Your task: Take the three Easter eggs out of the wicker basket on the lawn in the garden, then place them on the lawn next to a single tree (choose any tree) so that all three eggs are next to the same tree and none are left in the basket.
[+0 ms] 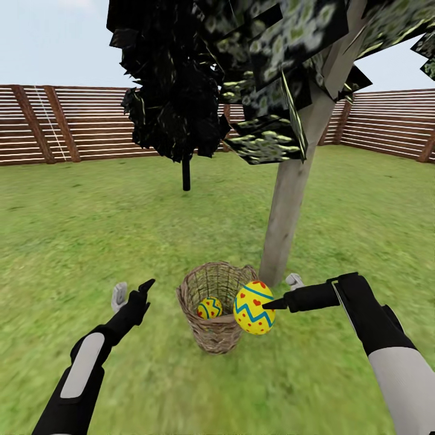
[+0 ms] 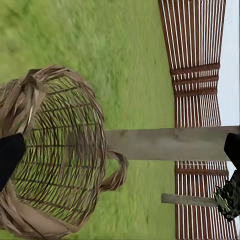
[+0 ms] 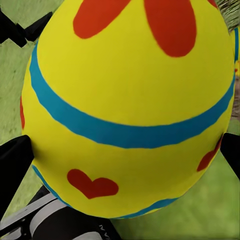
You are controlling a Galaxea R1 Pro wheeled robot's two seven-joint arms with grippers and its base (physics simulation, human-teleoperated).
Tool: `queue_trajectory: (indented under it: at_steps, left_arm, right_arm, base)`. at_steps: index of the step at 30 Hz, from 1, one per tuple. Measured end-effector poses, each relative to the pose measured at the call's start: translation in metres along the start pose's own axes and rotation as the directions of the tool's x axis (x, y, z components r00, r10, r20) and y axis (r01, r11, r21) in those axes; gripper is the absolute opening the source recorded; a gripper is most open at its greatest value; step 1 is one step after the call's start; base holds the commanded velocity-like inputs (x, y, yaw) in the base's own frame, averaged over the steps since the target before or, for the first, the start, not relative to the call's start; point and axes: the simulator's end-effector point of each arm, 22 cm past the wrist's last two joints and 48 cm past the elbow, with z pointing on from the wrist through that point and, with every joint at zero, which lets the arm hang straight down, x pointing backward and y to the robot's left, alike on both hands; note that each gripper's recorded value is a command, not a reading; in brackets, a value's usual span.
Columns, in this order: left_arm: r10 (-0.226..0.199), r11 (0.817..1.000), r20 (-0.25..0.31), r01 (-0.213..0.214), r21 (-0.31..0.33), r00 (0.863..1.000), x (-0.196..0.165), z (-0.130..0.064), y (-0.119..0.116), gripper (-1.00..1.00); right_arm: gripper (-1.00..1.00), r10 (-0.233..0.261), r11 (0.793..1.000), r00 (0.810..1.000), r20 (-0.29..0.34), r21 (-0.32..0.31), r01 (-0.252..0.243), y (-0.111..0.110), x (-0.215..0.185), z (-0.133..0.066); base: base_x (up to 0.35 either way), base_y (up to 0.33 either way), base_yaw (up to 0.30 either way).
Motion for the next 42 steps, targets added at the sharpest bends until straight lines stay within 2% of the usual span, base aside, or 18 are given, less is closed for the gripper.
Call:
queue_trajectory:
  at_steps: [3, 8, 15, 22, 25, 29, 32, 35, 38, 39, 42]
  left_arm:
    - [0.001, 1.0, 0.004, -0.001, 0.011, 1.0, -0.001, 0.0, -0.004, 1.0]
    - [0.027, 0.999, -0.035, -0.027, 0.024, 0.999, 0.018, 0.004, -0.01, 1.0]
    - [0.03, 0.999, -0.039, -0.03, 0.023, 0.999, 0.019, 0.004, -0.011, 1.0]
    - [0.032, 0.999, -0.039, -0.031, 0.021, 0.999, 0.019, 0.004, -0.01, 1.0]
    - [0.031, 0.999, -0.039, -0.03, 0.019, 0.999, 0.019, 0.004, -0.009, 1.0]
    - [0.03, 0.999, -0.041, -0.03, 0.017, 0.999, 0.02, 0.004, -0.008, 1.0]
    - [0.029, 0.999, -0.043, -0.028, 0.015, 0.999, 0.02, 0.004, -0.007, 1.0]
    - [0.029, 0.999, -0.044, -0.028, 0.015, 0.999, 0.02, 0.004, -0.007, 1.0]
    - [0.028, 1.0, -0.05, -0.028, 0.015, 0.998, 0.023, 0.005, -0.007, 1.0]
    - [0.032, 0.999, -0.058, -0.032, 0.016, 0.998, 0.027, 0.006, -0.008, 1.0]
    - [0.039, 0.999, -0.069, -0.038, 0.019, 0.997, 0.032, 0.006, -0.009, 1.0]
  right_arm:
    - [-1.0, 0.0, 1.0, 1.0, 0.0, 0.0, 0.0, 0.0, 0.0, 0.0]
    - [-1.0, 0.0, 1.0, 1.0, 0.0, 0.001, 0.0, -0.001, 0.0, 0.0]
    - [-1.0, 0.02, 1.0, 1.0, -0.007, 0.0, -0.02, -0.004, 0.004, 0.002]
    - [-1.0, 0.024, 1.0, 1.0, -0.007, 0.018, -0.024, -0.009, 0.005, 0.002]
    - [-1.0, 0.027, 0.997, 1.0, -0.01, 0.073, -0.026, -0.022, 0.007, 0.003]
    - [-1.0, 0.006, 0.994, 1.0, -0.006, 0.111, -0.005, -0.029, 0.005, 0.006]
    - [-1.0, -0.001, 0.983, 1.0, -0.004, 0.183, 0.002, -0.043, 0.004, 0.006]
    - [-1.0, -0.03, 0.974, 1.0, 0.0, 0.227, 0.029, -0.053, 0.002, 0.007]
    - [-1.0, -0.018, 0.96, 1.0, -0.012, 0.279, 0.02, -0.069, 0.01, 0.016]
    - [-1.0, -0.028, 0.955, 1.0, -0.01, 0.296, 0.03, -0.073, 0.009, 0.016]
    - [-1.0, -0.049, 0.95, 0.999, -0.004, 0.308, 0.048, -0.074, 0.007, 0.022]
  base:
    - [-0.025, -0.005, 0.0]
    - [-0.191, -0.169, 0.0]
    - [-0.231, -0.204, 0.0]
    - [-0.009, -0.314, 0.0]
    - [0.111, -0.327, 0.0]
    - [0.143, -0.325, 0.0]
    - [0.196, -0.293, 0.0]
    - [0.218, -0.278, 0.0]
    - [0.221, -0.275, 0.0]
    - [0.221, -0.275, 0.0]
    - [0.217, -0.277, 0.0]
